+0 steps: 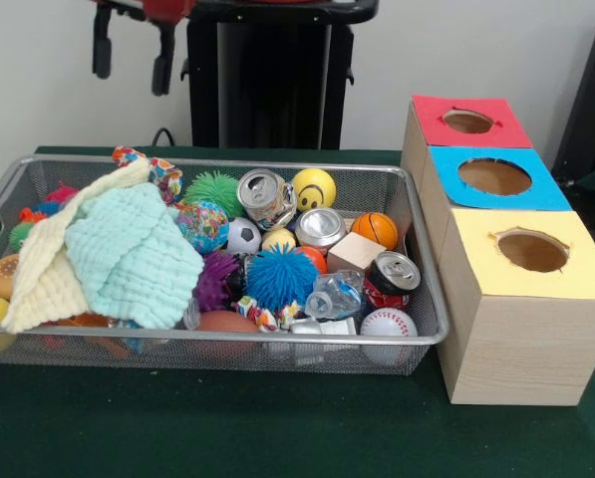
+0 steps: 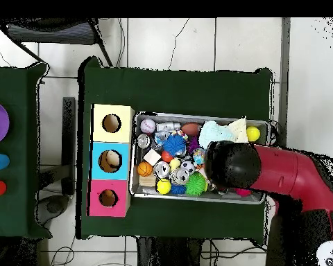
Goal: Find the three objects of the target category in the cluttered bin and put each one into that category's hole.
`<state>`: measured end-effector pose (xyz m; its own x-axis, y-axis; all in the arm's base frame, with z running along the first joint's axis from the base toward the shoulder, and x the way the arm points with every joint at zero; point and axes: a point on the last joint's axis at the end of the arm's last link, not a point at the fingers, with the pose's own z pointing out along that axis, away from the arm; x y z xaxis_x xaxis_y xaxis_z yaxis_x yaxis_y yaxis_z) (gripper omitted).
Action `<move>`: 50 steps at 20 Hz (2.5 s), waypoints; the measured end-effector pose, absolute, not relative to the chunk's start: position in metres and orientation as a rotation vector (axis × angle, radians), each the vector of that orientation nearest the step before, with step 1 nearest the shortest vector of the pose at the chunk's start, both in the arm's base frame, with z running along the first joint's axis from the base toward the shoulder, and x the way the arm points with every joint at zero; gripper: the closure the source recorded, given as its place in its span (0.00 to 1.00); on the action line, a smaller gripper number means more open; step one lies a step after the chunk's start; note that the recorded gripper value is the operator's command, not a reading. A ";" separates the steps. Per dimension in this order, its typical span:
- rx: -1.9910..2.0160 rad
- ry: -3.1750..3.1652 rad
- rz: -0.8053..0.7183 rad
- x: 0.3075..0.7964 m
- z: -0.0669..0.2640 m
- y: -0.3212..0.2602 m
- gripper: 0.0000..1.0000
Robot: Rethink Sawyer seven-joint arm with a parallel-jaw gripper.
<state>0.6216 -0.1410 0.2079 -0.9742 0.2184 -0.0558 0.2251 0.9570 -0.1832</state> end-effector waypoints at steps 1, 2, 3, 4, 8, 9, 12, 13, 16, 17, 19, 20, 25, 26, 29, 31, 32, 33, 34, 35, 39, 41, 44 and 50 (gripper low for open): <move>0.349 3.072 -0.285 0.621 0.211 -0.136 0.00; 0.348 3.071 -0.272 0.621 0.214 -0.129 0.00; 0.347 3.071 -0.263 0.620 0.216 -0.124 0.00; 0.345 3.068 -0.247 0.619 0.219 -0.115 0.00; 0.329 3.027 -0.177 0.622 0.215 -0.092 0.00; 0.325 3.011 -0.159 0.624 0.212 -0.087 0.00; 0.301 2.965 -0.122 0.631 0.202 -0.076 0.00; 0.294 2.951 -0.112 0.633 0.199 -0.073 0.00; 0.265 2.898 -0.073 0.645 0.182 -0.063 0.00; 0.260 2.892 -0.066 0.646 0.179 -0.061 0.00; 0.250 2.877 -0.039 0.650 0.169 -0.056 0.00; 0.245 2.875 -0.022 0.652 0.163 -0.052 0.00; 0.239 2.900 0.042 0.652 0.139 -0.042 0.00; 0.239 2.905 0.055 0.652 0.135 -0.041 0.00; 0.234 2.918 0.078 0.652 0.127 -0.035 0.00; 0.230 2.924 0.086 0.651 0.123 -0.033 0.00; 0.229 2.933 0.096 0.649 0.116 -0.030 0.00; 0.229 2.935 0.098 0.649 0.115 -0.030 0.00; 0.230 2.936 0.101 0.648 0.112 -0.029 0.00; 0.230 2.936 0.104 0.648 0.110 -0.029 0.00; 0.233 2.937 0.117 0.646 0.098 -0.027 0.00; 0.236 2.934 0.128 0.645 0.089 -0.025 0.00; 0.228 2.934 0.130 0.644 0.081 -0.024 0.00; 0.171 2.950 0.103 0.637 0.070 -0.022 0.00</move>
